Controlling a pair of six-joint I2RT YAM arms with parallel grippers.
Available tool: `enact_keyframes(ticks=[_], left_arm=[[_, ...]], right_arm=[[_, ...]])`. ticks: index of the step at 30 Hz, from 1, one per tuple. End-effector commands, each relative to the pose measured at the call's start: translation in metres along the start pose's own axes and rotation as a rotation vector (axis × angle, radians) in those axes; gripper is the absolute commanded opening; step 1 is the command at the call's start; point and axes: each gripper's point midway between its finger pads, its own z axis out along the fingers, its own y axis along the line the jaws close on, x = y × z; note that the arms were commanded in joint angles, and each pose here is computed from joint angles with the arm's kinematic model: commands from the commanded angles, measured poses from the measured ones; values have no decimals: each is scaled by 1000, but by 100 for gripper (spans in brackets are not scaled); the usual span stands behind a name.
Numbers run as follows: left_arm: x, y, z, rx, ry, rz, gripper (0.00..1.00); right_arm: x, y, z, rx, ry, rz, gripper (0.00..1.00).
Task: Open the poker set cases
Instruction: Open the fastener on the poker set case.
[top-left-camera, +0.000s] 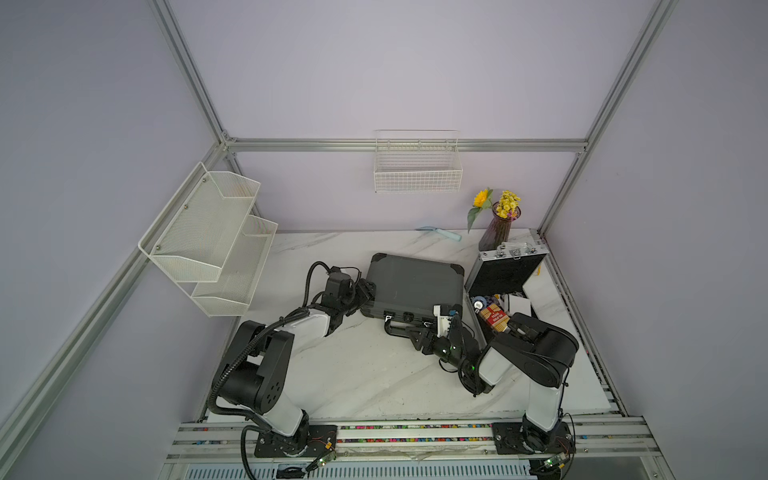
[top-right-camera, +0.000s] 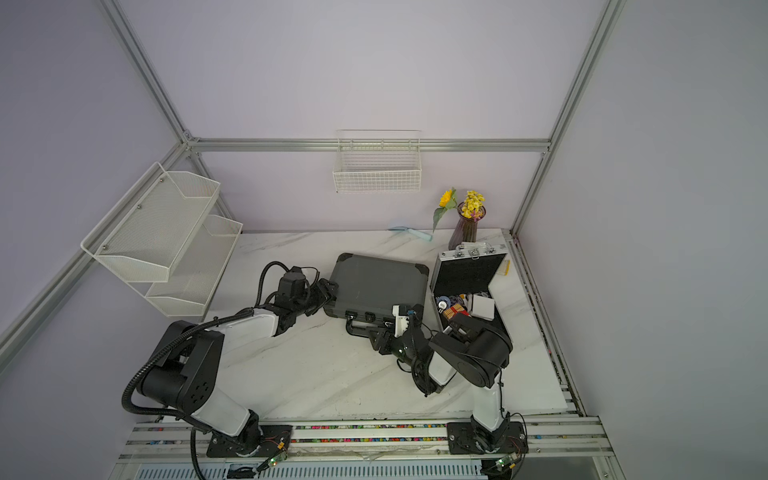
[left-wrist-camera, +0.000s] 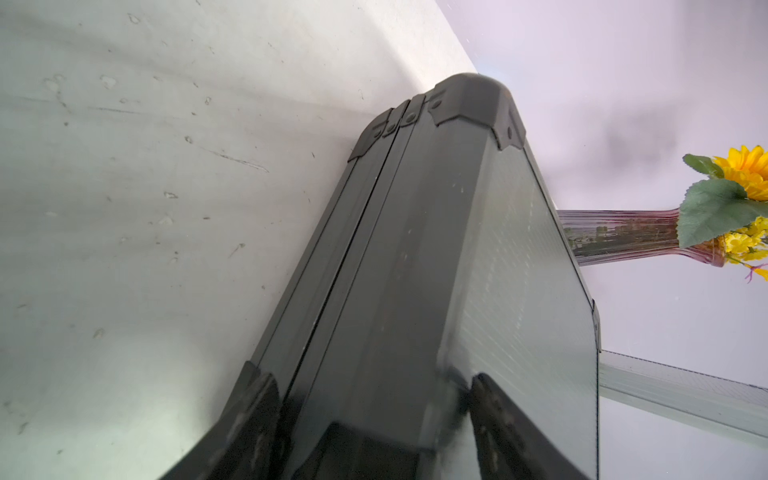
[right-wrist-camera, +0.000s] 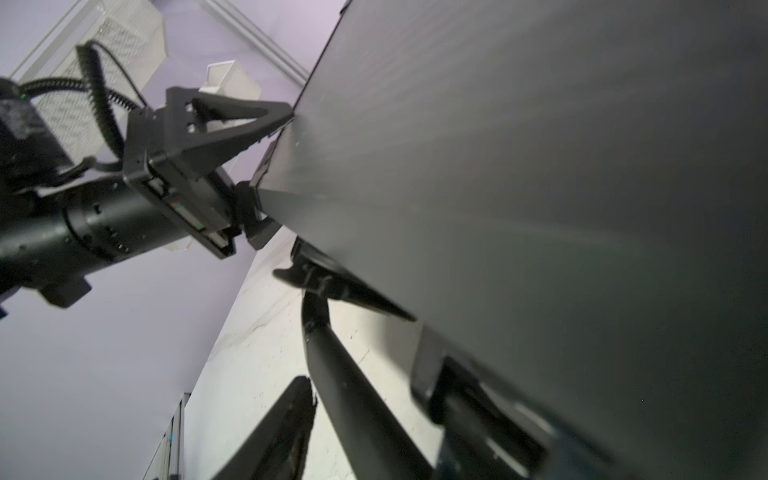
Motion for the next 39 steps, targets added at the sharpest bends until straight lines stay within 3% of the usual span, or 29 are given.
enact_keyframes(ticks=[1, 10, 13, 16, 19, 20, 24, 27, 33, 39], left_arm=[[63, 28, -8, -85, 161, -44, 72], [63, 29, -27, -87, 89, -40, 72], [38, 13, -48, -82, -5, 68, 72], [9, -22, -75, -77, -122, 306, 73], [7, -78, -99, -2, -198, 678, 76], [15, -95, -104, 22, -208, 825, 79], [66, -126, -110, 122, -186, 1416, 85], [105, -124, -109, 243, -161, 1716, 86], [139, -124, -103, 447, -246, 1867, 86], [161, -114, -78, 496, -278, 1993, 83]], right_arm=[[-7, -5, -4, -3, -57, 202, 51], [-5, -20, -5, 39, -85, 372, 38], [-2, -24, -8, 50, -82, 424, 30], [1, -28, -13, 63, -78, 479, 20], [5, -31, -18, 73, -69, 515, 6], [7, -32, -20, 76, -65, 528, 1], [11, -37, -27, 94, -57, 603, 0], [16, -40, -29, 105, -44, 649, 0], [19, -46, -33, 127, -45, 681, 0], [19, -46, -38, 130, -46, 673, 0]])
